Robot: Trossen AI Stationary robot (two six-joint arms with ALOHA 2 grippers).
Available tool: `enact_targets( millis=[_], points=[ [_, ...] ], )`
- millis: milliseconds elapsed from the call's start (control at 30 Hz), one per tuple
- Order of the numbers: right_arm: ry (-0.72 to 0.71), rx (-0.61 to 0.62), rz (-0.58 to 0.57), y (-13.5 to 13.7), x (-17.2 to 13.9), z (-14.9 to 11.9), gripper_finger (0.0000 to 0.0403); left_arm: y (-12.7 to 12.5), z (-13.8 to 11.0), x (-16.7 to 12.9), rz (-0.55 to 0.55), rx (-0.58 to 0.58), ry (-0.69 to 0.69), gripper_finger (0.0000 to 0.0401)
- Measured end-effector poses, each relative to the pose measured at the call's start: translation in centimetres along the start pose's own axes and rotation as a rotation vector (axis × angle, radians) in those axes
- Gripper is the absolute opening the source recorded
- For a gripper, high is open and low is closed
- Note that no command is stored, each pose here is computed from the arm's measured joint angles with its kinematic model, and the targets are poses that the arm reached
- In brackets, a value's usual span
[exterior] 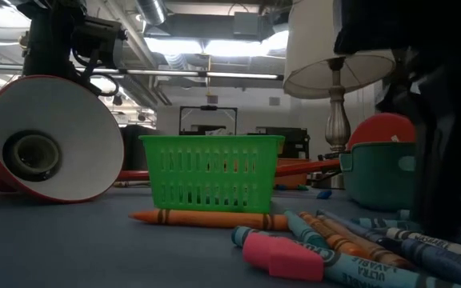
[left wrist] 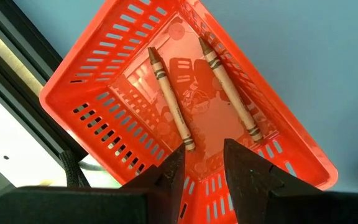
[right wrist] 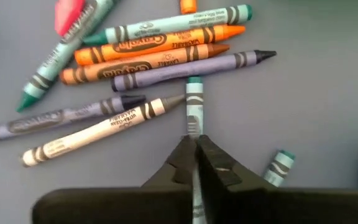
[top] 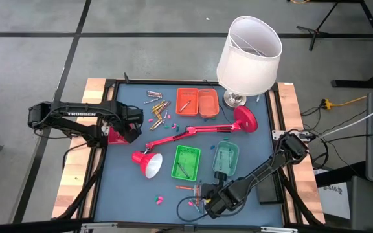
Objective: Sort crayons
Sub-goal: Put the green crayon into the light green bin
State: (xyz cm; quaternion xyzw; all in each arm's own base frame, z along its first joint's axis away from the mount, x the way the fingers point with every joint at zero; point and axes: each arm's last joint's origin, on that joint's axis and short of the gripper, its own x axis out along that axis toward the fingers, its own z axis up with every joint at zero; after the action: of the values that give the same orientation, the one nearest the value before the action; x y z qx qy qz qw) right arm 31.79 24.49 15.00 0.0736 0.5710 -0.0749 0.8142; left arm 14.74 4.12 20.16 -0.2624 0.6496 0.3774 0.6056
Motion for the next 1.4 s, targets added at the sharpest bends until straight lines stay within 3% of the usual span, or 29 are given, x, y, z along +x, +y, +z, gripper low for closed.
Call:
enact_targets(
  millis=[633,967,1100,1400],
  points=[
    [-0.039,-0.032,-0.171,-1.4,-7.9,1.9,0.0001,0.0,0.0,0.0,0.0,0.0,0.001,0.0094],
    [-0.031,-0.039,-0.076,-0.8,-6.5,1.8,0.0004,0.0,0.0,0.0,0.0,0.0,0.0,0.0094],
    [-0.047,-0.059,-0.014,-0.6,-6.1,2.2,0.0036,0.0,0.0,0.0,0.0,0.0,0.0,0.0094],
    [-0.055,-0.049,0.001,-1.2,-3.8,1.5,0.0113,0.0,0.0,0.0,0.0,0.0,0.0,0.0094]
  ],
)
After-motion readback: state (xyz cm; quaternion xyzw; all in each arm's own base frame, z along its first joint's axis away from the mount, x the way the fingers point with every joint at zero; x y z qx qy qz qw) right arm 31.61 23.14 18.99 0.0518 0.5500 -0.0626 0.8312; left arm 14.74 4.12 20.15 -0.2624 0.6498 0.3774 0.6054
